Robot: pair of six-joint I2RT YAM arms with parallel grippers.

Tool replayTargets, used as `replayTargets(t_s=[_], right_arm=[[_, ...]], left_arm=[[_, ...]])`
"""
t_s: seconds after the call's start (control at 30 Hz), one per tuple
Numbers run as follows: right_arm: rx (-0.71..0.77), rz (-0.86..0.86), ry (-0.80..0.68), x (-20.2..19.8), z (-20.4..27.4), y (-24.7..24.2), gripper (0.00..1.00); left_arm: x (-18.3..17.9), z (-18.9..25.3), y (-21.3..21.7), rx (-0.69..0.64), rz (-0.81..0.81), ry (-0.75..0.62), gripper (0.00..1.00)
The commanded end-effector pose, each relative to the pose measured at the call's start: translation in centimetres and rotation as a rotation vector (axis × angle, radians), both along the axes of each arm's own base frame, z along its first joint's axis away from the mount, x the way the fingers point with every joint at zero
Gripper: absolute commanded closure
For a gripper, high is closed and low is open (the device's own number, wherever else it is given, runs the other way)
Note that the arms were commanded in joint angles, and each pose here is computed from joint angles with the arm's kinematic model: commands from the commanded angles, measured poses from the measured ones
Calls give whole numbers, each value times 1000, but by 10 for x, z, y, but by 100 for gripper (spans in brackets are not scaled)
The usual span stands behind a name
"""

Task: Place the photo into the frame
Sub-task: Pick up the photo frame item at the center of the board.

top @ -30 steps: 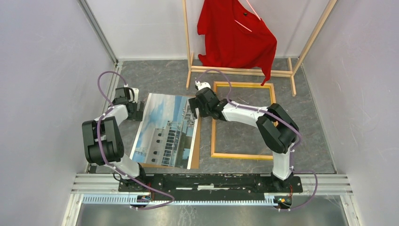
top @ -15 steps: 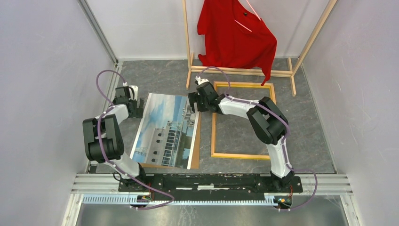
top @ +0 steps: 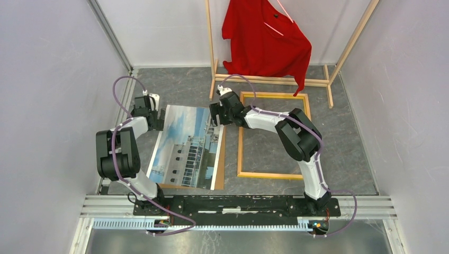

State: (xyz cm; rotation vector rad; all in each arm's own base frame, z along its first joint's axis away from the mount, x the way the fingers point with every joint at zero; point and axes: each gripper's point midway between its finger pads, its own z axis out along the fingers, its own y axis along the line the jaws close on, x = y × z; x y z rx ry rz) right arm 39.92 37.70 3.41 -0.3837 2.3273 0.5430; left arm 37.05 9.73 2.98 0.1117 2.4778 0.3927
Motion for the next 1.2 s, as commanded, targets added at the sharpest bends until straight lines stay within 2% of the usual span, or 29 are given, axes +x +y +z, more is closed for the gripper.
replayTargets(t_s=[0.0, 0.3, 0.6, 0.77, 0.93, 1.03, 1.17], right_arm=[[-7, 62, -93, 4, 20, 21, 16], [-129, 119, -208, -8, 38, 32, 17], [-140, 123, -272, -13, 64, 34, 17], [-9, 146, -283, -21, 98, 45, 18], [252, 180, -280, -35, 144, 52, 18], [370, 185, -235, -39, 152, 53, 19], [456, 190, -133, -43, 140, 56, 21]], left_arm=[[-25, -33, -14, -20, -18, 137, 0], [-26, -35, -15, -12, -19, 140, 0], [-26, -36, -15, 4, -22, 141, 0], [-25, -33, -14, 11, -23, 135, 0], [-26, -32, -13, 23, -29, 137, 0], [-26, -30, -11, 38, -25, 129, 0], [-26, -26, -11, 41, -31, 123, 0]])
